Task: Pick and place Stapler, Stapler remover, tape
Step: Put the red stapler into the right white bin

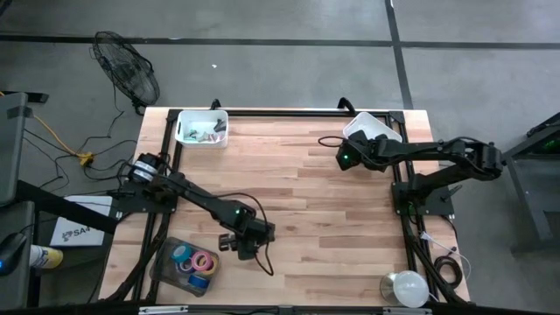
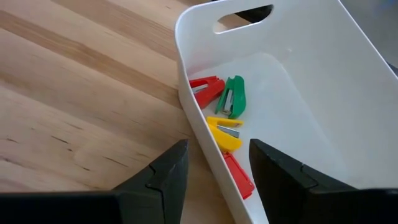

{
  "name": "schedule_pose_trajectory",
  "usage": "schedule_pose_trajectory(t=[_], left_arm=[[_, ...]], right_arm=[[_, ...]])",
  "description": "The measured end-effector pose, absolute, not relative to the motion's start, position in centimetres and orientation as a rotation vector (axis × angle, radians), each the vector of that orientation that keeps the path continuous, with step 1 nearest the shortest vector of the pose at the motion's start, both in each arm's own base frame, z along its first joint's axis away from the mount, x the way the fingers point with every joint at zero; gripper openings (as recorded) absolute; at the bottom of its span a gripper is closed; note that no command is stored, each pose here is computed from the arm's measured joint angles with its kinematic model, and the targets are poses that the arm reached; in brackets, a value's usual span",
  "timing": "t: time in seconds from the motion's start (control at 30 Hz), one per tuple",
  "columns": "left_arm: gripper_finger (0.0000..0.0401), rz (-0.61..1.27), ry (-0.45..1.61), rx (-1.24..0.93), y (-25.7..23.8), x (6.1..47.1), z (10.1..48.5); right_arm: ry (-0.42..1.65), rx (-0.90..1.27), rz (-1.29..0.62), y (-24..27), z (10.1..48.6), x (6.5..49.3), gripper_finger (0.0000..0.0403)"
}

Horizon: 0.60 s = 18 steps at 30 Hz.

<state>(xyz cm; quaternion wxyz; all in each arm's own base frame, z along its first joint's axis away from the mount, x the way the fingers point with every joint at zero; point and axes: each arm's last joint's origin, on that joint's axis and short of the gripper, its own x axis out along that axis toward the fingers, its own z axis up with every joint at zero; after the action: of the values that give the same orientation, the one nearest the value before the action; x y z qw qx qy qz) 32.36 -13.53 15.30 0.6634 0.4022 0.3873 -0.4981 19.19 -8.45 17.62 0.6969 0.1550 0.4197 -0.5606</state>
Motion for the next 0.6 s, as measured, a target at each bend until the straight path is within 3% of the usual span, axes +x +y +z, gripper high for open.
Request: schedule_pose_trajectory(t=[0.6], left_arm=[[0.0068,-1.133,0.914,0.857,-13.6,32.5,14.5]], right_arm=[[0.92,0.309,-1.206,-7.2,17.7,19.8,0.0161]])
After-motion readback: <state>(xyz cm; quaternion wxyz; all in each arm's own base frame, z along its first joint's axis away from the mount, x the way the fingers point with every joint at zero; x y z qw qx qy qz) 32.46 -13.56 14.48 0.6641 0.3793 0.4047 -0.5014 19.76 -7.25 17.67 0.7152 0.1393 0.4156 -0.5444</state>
